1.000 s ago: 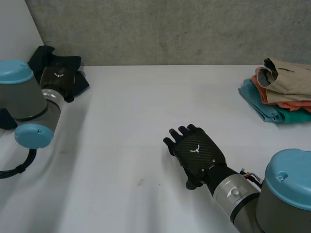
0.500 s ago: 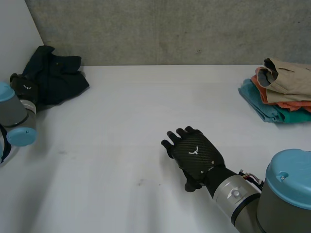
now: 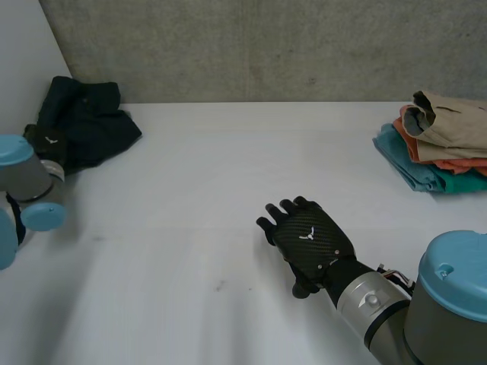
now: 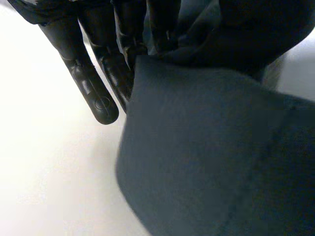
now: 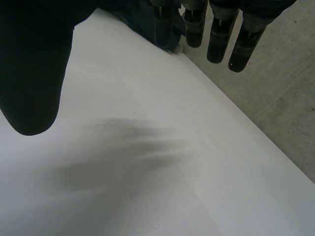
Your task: Fold the laundry.
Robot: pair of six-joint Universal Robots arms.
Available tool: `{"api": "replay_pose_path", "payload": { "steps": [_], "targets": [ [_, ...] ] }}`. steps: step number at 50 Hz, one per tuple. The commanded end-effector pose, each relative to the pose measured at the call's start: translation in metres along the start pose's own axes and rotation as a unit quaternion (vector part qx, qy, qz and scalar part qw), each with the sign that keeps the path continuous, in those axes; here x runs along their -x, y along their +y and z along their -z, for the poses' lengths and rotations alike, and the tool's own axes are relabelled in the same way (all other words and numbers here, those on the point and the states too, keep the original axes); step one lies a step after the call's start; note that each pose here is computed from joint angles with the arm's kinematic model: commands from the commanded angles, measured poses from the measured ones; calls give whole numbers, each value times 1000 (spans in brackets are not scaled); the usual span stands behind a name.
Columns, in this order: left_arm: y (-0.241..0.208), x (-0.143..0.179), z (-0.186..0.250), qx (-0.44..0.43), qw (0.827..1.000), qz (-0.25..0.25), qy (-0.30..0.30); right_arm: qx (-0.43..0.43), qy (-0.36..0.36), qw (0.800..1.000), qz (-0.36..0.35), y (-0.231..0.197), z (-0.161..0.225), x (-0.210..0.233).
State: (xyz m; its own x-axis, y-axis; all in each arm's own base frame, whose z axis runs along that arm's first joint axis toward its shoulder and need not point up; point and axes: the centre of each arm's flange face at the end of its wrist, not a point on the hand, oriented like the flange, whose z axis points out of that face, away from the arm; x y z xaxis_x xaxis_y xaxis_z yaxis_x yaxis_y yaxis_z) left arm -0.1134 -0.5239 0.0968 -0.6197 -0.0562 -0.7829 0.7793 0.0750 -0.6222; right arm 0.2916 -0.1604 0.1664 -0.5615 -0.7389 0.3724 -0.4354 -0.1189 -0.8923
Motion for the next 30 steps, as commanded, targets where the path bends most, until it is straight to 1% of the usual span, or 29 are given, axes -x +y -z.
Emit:
{"api": "replay_pose_path", "payload": {
  "steps": [1, 2, 3, 6, 7, 9, 10, 13, 14, 17, 18, 21, 22, 24, 25, 28, 30],
  "targets": [
    [-55, -9, 51, -23, 998, 23, 55, -1, 4, 1000, 0, -1, 0, -1],
    [-62, -9, 59, -26, 997, 32, 62, -2, 4, 1000, 1, -2, 0, -2],
    [-81, -4, 76, -37, 995, 56, 72, -2, 5, 1000, 1, -2, 0, -2],
    [-111, 2, 106, -56, 989, 105, 91, -6, 7, 1000, 1, -4, 0, -3],
    [-130, 7, 129, -70, 982, 141, 106, -6, 9, 1000, 1, -4, 0, -4],
    [-147, 11, 153, -80, 973, 179, 124, -7, 17, 1000, 0, -5, 0, -9],
    [-163, 15, 179, -91, 962, 214, 144, -9, 22, 1000, 0, -7, 0, -12],
    [-187, 19, 218, -111, 942, 261, 178, -18, 38, 999, -2, -12, 1, -22],
    [-200, 17, 243, -125, 927, 287, 206, -20, 43, 999, -3, -13, 0, -25],
    [-219, 8, 282, -146, 902, 317, 255, -25, 72, 997, -7, -17, 1, -42],
    [-228, -3, 307, -153, 885, 329, 290, -28, 79, 996, -7, -18, 2, -46],
    [-236, -18, 341, -160, 864, 337, 337, -29, 111, 993, -19, -19, 3, -63],
    [-240, -27, 361, -164, 853, 337, 365, -28, 117, 992, -24, -19, 3, -66],
    [-241, -37, 378, -166, 845, 330, 387, -28, 131, 990, -36, -19, 3, -73],
    [-240, -46, 392, -163, 840, 319, 408, -28, 135, 990, -39, -19, 3, -76],
    [-237, -54, 408, -157, 835, 305, 430, -26, 142, 988, -44, -17, 3, -81],
    [-233, -54, 414, -145, 836, 294, 440, -26, 145, 988, -45, -17, 3, -83]
  ]
}}
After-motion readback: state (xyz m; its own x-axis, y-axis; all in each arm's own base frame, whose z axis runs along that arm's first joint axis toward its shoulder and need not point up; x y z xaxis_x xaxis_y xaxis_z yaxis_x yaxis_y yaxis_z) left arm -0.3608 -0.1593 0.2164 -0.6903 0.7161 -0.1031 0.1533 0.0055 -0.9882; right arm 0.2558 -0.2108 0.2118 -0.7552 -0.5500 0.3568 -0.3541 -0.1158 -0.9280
